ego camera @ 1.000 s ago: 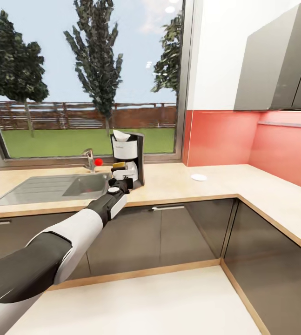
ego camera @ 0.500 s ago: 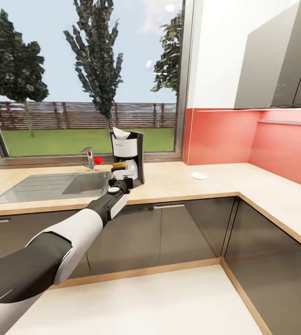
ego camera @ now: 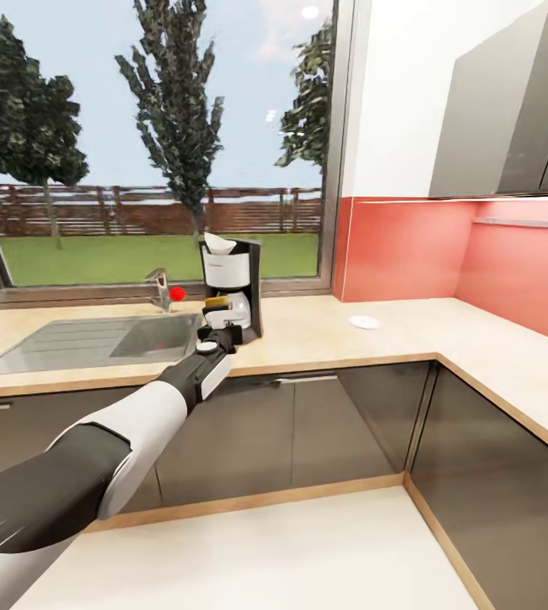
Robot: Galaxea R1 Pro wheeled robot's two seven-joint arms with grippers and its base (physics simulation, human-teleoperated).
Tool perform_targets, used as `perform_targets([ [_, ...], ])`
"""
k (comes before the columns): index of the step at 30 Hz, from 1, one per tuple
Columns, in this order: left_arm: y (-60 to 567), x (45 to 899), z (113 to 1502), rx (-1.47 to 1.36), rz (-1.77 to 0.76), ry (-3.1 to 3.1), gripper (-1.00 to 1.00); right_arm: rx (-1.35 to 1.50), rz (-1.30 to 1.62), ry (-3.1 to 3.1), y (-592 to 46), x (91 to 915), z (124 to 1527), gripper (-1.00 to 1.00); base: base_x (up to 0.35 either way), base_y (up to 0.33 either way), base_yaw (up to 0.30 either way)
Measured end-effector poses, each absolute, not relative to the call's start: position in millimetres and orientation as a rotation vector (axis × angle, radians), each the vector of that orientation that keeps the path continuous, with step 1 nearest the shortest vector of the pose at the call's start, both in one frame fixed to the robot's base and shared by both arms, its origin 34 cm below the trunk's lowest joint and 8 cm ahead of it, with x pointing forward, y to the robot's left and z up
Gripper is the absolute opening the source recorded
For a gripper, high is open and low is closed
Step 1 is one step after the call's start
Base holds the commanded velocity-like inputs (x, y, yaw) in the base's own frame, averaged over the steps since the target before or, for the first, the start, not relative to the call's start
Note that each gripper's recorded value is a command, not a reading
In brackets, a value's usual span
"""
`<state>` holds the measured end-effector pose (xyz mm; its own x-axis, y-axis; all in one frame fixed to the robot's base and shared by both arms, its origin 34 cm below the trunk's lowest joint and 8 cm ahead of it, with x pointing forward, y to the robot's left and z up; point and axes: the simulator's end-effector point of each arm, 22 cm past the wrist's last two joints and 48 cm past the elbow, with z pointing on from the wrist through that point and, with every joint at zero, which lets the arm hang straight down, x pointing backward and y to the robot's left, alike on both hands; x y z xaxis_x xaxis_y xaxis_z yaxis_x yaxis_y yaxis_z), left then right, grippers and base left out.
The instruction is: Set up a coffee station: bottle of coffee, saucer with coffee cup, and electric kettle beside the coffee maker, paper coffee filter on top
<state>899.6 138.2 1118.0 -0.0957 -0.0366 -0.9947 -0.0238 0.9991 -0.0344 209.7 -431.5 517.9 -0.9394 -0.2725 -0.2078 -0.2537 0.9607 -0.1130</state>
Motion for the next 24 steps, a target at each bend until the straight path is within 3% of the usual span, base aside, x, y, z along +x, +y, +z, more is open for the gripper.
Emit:
perform_targets([
  [24,138.4,897.6,1108.7,-0.045,-0.008,1.679,-1.0,-0.393,-0.124,2.889,-431.5,209.7,517.9,1.0,0.073,0.0,0.0],
])
